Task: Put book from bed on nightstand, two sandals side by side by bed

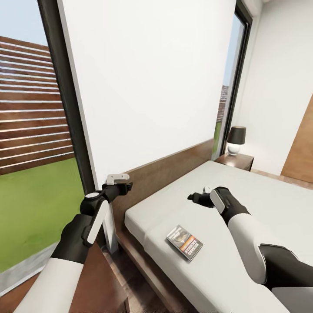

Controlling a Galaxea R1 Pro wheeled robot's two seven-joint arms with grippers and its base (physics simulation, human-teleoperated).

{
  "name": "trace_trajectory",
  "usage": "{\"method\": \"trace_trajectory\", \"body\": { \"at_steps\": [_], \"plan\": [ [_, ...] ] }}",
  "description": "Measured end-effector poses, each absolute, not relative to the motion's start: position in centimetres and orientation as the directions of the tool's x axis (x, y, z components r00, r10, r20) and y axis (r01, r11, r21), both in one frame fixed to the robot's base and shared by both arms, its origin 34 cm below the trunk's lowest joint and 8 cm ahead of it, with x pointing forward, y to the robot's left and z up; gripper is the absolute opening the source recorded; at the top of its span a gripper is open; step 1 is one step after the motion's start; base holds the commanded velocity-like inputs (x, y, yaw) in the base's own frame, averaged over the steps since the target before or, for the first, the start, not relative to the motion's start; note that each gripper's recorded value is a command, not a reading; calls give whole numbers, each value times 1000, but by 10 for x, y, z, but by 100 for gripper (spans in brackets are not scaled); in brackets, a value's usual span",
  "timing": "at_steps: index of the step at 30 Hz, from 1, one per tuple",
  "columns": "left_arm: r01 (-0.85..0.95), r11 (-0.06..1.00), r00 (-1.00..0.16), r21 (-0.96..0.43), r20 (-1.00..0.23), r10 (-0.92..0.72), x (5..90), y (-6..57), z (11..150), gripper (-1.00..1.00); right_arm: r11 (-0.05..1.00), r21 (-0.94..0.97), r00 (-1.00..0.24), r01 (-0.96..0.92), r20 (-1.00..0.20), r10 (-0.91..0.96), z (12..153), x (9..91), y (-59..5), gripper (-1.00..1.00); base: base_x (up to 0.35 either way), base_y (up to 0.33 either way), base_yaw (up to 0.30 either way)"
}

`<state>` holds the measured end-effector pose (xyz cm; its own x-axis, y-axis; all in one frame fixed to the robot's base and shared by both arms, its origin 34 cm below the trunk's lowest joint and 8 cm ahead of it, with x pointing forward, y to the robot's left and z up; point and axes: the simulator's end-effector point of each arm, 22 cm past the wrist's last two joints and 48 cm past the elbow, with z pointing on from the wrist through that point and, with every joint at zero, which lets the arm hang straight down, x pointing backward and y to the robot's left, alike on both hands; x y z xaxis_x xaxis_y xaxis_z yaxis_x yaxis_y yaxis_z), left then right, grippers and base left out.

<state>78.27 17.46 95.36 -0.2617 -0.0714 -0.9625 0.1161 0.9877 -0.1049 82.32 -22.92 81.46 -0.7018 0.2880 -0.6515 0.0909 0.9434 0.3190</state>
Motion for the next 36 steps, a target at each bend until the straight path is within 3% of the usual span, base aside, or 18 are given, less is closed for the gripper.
{"method": "trace_trajectory", "body": {
  "at_steps": [8,36],
  "plan": [
    [114,988,-273,-108,-959,-73,785,175,946,100,860,486,-644,155,-611,461,799,832,-217,100,0,0,0],
    [109,988,-314,-112,-947,-72,793,176,917,100,856,464,-605,229,-621,498,772,840,-266,100,0,0,0]
  ]
}}
